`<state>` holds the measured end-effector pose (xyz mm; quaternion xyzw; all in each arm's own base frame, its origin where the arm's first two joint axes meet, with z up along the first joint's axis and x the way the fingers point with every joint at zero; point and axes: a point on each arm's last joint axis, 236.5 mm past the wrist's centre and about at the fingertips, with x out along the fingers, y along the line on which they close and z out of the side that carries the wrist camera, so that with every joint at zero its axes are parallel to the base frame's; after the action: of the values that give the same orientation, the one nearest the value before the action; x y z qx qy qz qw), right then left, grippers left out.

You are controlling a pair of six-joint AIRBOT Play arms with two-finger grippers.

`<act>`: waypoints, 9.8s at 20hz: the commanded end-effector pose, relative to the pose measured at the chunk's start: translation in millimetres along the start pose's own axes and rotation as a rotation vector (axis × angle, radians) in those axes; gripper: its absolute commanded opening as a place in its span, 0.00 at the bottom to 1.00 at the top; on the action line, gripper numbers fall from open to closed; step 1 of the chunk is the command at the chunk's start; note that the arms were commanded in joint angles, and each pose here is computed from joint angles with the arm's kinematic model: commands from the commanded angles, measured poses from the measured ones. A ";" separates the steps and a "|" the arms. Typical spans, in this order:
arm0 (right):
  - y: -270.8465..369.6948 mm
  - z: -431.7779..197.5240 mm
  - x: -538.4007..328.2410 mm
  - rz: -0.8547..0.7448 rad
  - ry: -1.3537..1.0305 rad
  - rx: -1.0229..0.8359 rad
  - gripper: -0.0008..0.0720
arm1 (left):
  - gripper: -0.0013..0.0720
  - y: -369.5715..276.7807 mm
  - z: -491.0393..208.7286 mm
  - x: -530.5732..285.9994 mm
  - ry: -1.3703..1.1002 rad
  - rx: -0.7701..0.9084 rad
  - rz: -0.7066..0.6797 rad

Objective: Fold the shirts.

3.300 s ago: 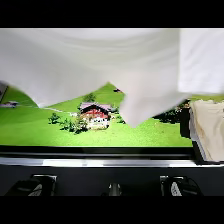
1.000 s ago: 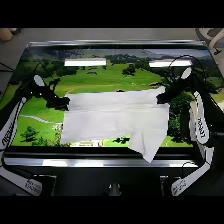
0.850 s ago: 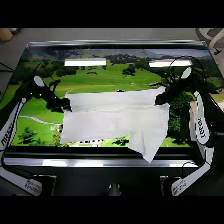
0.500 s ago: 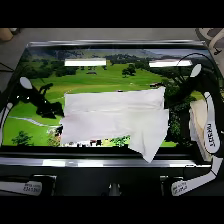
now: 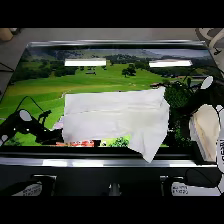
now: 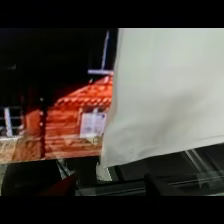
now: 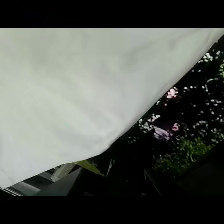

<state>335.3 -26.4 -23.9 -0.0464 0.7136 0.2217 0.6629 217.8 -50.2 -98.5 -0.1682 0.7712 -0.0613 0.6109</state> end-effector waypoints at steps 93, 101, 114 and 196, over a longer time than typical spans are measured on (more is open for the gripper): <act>-31.2 168.7 76.1 0.199 -0.410 0.189 0.10 | 0.84 -152.2 153.2 -191.3 -0.592 0.302 0.006; 33.1 172.5 -60.8 0.216 -0.632 0.005 0.03 | 0.05 -271.3 200.5 -142.8 -0.745 0.397 -0.221; 114.1 104.7 -173.0 0.183 -0.703 -0.110 0.04 | 0.05 -451.3 120.9 50.5 -0.179 0.223 -0.768; -144.0 -112.8 -252.8 0.048 -0.731 0.658 0.04 | 0.05 -225.9 104.6 -322.7 -0.881 0.603 -0.405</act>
<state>352.3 -240.2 193.2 0.2629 0.4249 0.0521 0.8647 421.7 -143.2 240.3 -0.1472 0.3502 -0.3184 0.8685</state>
